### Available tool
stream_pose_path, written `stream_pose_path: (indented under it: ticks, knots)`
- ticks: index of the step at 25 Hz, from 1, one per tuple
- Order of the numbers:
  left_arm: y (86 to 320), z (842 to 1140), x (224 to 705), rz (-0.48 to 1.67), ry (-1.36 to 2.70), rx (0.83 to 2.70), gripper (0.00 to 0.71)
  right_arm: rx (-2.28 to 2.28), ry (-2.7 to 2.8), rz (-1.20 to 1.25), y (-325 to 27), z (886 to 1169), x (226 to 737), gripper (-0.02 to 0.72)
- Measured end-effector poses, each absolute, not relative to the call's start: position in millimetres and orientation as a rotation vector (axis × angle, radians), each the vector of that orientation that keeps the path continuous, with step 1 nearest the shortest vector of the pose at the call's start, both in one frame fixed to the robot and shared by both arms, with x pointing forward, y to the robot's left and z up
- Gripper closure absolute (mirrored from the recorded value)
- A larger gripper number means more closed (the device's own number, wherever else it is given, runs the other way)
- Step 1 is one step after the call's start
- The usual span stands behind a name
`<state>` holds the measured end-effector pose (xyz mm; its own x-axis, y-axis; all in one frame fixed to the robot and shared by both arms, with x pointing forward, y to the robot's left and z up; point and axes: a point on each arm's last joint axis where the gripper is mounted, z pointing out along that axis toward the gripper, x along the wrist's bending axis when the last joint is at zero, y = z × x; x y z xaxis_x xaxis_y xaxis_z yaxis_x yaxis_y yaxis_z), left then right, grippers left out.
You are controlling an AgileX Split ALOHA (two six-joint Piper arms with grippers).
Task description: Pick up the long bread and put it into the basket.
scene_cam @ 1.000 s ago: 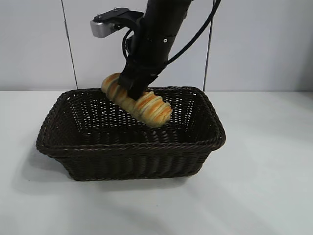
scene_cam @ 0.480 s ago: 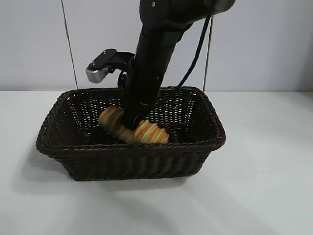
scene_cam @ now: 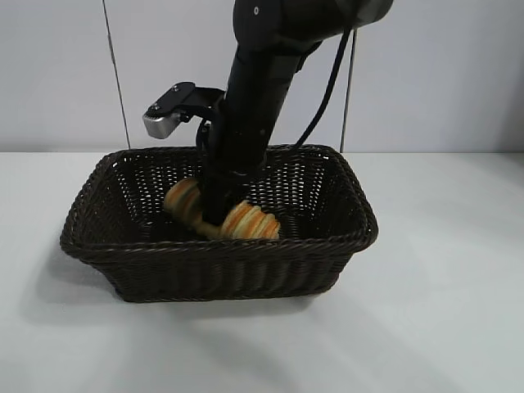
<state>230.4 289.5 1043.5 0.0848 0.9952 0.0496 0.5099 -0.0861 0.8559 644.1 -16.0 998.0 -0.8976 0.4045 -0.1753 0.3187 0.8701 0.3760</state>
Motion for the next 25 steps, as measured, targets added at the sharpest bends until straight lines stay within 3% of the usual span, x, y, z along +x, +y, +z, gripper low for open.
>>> stream_pose_path:
  ticks: [8, 15, 25]
  knots:
    - [290, 1044, 230, 0.904, 1.503, 1.683, 0.015, 0.957, 2.666, 0.532, -22, 1065, 644, 0.029]
    - [290, 1044, 230, 0.904, 1.503, 1.683, 0.015, 1.183, 2.497, 0.501, -36, 1075, 653, 0.029]
    - [290, 1044, 230, 0.905, 1.502, 1.684, 0.015, 1.543, 2.203, 0.555, -146, 1115, 687, 0.029]
